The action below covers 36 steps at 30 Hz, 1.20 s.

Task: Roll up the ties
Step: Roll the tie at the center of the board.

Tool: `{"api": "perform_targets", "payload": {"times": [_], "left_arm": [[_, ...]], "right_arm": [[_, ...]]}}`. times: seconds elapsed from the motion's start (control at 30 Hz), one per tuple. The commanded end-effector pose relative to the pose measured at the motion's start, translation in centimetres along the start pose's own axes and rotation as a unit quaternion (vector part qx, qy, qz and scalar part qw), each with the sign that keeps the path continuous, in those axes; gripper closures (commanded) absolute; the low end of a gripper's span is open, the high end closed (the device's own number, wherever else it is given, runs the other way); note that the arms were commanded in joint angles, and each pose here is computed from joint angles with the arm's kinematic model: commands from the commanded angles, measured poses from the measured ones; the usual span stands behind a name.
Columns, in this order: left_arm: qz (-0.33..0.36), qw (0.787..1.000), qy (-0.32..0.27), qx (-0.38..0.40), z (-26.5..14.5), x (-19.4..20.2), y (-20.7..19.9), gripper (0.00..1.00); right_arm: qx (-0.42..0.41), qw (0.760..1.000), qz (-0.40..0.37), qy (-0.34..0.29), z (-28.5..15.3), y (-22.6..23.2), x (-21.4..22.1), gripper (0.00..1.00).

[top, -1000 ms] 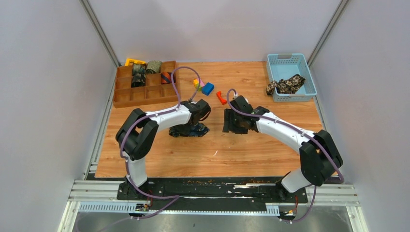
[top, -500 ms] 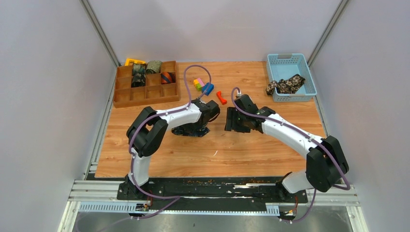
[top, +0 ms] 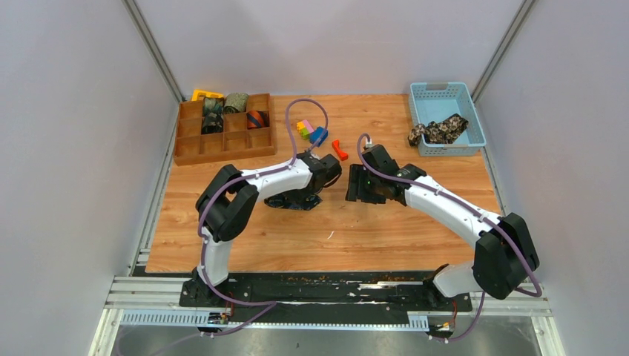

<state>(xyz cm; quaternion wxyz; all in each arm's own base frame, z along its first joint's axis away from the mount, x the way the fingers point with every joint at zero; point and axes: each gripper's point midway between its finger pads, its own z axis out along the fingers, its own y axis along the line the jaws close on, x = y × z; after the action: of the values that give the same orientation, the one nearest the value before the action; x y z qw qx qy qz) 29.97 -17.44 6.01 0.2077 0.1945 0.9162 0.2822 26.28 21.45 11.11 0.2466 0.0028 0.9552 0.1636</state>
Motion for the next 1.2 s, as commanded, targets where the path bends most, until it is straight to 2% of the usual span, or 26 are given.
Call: {"api": "perform_targets", "payload": {"times": [0.0, 0.23, 0.47, 0.6, 0.73, 1.03, 1.17], "left_arm": [[-0.008, 1.0, -0.007, -0.001, -0.1, -0.3, -0.3, 0.28], [-0.032, 0.997, -0.04, 0.059, -1.3, -1.1, -1.1, 0.19], [-0.075, 0.985, -0.104, 0.12, -4.7, -3.0, 0.3, 0.16], [-0.116, 0.968, -0.138, 0.176, -6.3, -3.6, 2.0, 0.13], [-0.174, 0.94, -0.161, 0.246, -6.1, -3.9, 4.0, 0.14], [-0.244, 0.905, -0.136, 0.319, -2.2, -2.5, 6.1, 0.2], [-0.245, 0.907, -0.112, 0.324, -0.8, -1.7, 5.5, 0.2]], "right_arm": [[-0.017, 1.0, 0.0, -0.02, -1.1, 0.8, -1.1, 0.41], [-0.023, 0.999, 0.0, -0.027, -1.3, 1.2, -1.8, 0.41], [-0.03, 0.999, 0.003, -0.036, -2.1, 2.1, -3.0, 0.41], [-0.031, 0.999, 0.006, -0.037, -2.2, 2.3, -3.3, 0.41], [-0.031, 0.999, 0.01, -0.037, -2.0, 2.4, -3.2, 0.41], [-0.046, 0.999, 0.004, -0.021, -1.8, 3.4, -2.6, 0.42], [-0.045, 0.999, 0.001, -0.016, -1.6, 3.5, -2.4, 0.42]]}}
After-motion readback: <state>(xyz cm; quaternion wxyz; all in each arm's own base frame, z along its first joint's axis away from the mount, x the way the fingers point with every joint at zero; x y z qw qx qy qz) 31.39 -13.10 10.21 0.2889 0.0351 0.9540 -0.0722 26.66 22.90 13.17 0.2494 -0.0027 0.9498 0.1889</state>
